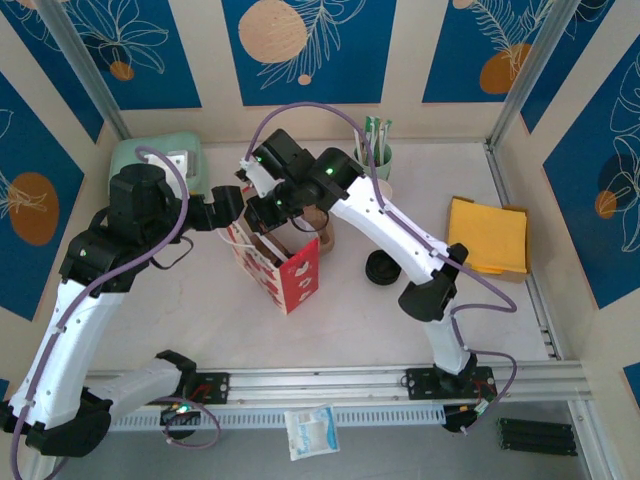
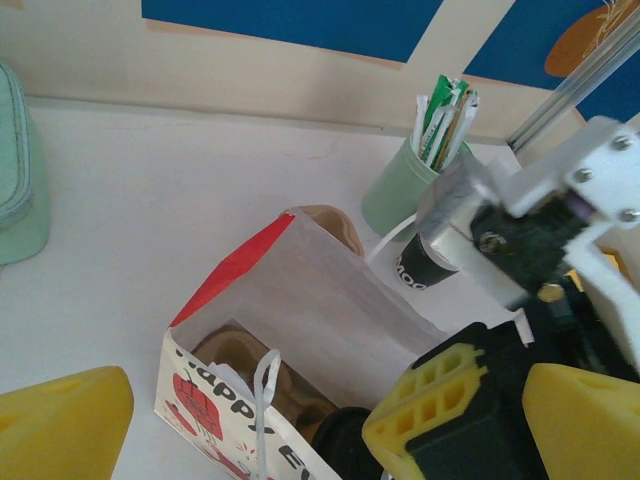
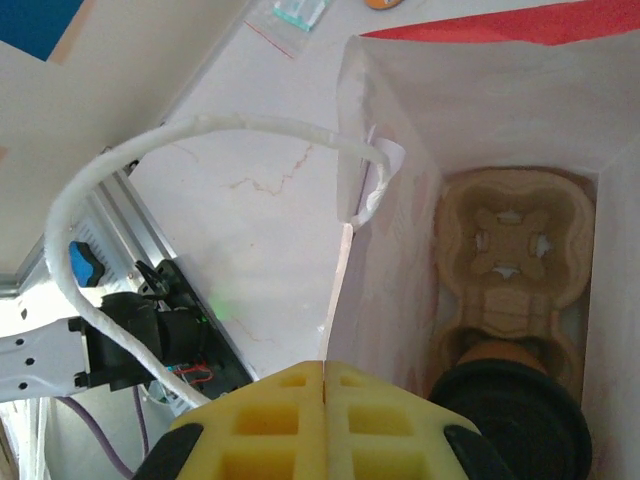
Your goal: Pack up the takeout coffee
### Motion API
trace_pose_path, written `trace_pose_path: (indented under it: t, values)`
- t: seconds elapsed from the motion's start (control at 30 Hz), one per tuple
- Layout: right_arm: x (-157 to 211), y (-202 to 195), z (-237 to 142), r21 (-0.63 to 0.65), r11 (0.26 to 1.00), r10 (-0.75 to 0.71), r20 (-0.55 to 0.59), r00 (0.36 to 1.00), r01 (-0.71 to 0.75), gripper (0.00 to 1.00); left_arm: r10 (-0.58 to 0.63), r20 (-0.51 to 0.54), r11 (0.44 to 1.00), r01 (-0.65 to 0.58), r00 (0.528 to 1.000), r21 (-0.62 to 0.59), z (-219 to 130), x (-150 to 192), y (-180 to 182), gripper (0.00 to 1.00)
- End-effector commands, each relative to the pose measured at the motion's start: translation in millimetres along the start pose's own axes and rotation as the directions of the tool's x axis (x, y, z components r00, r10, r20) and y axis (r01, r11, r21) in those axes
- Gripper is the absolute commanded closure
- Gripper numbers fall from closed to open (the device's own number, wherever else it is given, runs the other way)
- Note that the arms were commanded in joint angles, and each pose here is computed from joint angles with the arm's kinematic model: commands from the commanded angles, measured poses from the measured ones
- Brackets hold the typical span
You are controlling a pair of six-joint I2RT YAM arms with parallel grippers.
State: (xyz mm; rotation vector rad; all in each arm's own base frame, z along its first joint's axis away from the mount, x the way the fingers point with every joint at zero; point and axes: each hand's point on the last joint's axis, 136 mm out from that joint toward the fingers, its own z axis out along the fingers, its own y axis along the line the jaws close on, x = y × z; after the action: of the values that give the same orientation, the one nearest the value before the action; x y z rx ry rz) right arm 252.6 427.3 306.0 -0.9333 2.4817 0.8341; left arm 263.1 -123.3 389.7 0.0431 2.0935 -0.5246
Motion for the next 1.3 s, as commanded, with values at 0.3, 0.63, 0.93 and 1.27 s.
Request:
trace_pose_path:
  t: [0.3,0.63,0.93,1.27]
  values:
    - [-6.4,1.6,-4.1,0.001,1.000,0.001,0.023,1.000,-0.001,0.72,-0.024,0.025,0.999,0.023,0.999,0.037,-2.4,-7.0,-5.9,0.01]
    - [-18.0,6.2,-29.7,0.003,1.000,-0.003,0.097,0.995,0.003,0.55,-0.023,0.016,0.998,0.022,1.000,0.053,0.6,-10.4,-10.7,0.01]
    - [-25.8,14.8,-56.6,-0.017,1.000,-0.005,0.168,0.986,0.008,0.48,-0.014,0.018,0.998,0.013,1.000,0.054,-1.7,-14.5,-12.5,0.01]
    - [-17.3,3.5,-20.6,-0.042,0.999,0.006,0.096,0.995,-0.002,0.43,-0.018,-0.004,0.999,0.019,1.000,0.043,1.5,-6.9,-9.0,0.01]
